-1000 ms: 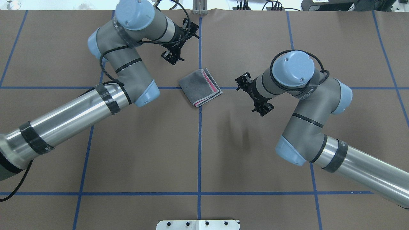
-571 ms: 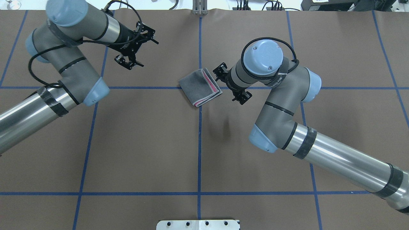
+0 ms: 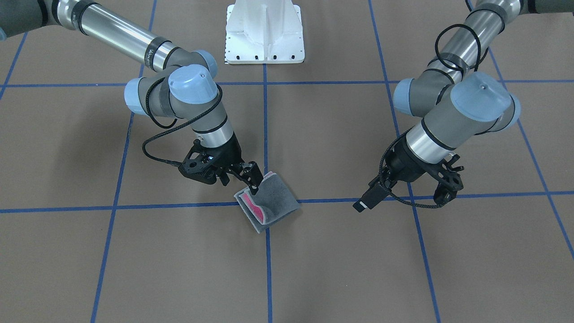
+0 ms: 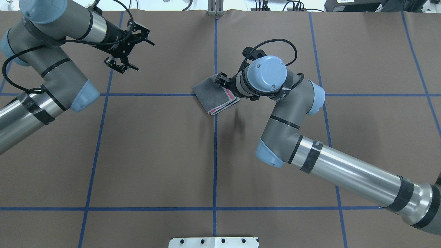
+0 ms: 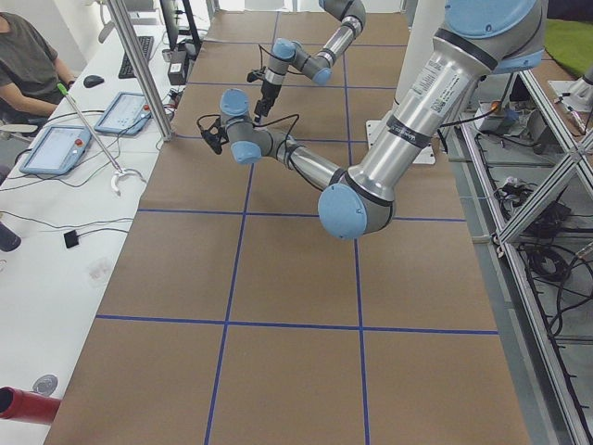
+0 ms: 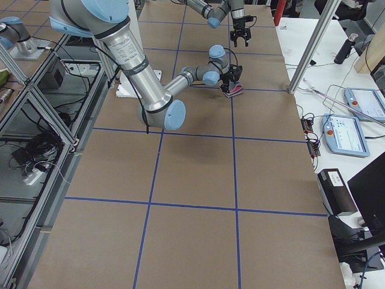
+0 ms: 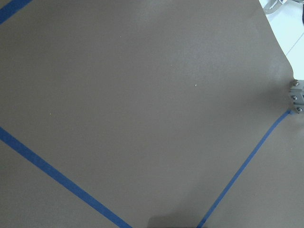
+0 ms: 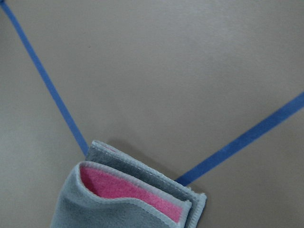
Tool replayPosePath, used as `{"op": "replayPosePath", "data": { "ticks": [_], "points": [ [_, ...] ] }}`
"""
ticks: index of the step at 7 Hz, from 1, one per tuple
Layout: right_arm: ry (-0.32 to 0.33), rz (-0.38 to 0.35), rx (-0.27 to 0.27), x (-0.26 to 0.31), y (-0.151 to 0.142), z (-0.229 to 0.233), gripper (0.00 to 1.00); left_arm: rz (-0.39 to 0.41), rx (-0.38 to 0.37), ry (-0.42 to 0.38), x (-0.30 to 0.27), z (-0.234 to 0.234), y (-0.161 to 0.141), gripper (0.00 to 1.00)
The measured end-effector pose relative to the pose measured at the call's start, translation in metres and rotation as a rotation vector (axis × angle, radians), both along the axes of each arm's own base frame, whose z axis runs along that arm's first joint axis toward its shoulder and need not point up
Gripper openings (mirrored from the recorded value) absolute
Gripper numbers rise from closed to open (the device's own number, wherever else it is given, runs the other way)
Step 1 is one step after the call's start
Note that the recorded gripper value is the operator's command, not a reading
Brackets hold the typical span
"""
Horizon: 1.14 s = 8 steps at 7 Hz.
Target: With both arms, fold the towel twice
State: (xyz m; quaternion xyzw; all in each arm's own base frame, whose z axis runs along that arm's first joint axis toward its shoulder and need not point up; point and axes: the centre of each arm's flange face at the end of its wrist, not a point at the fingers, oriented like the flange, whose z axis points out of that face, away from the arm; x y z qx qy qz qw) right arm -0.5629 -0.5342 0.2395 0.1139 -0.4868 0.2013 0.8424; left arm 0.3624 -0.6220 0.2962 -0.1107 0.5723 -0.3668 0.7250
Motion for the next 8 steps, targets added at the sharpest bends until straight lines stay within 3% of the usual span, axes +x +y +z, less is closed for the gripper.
{"op": "replayPosePath", "data": {
  "ticks": [2, 4, 7, 8],
  "points": [
    [0.084, -0.093, 0.219, -0.009, -0.008, -0.012, 0.60, -0.006, -0.002, -0.002, -0.005, 0.002, -0.002, 0.99],
    [0.173, -0.151, 0.376, -0.018, -0.019, -0.019, 0.60, -0.007, -0.004, -0.003, -0.006, 0.005, -0.001, 0.99],
    [0.240, -0.188, 0.445, -0.036, -0.034, -0.025, 0.54, -0.007, -0.005, -0.004, -0.005, 0.005, -0.001, 0.99],
    [0.253, -0.198, 0.451, -0.039, -0.036, -0.023, 0.48, -0.006, -0.005, -0.005, -0.005, 0.005, 0.000, 0.99]
  ]
}}
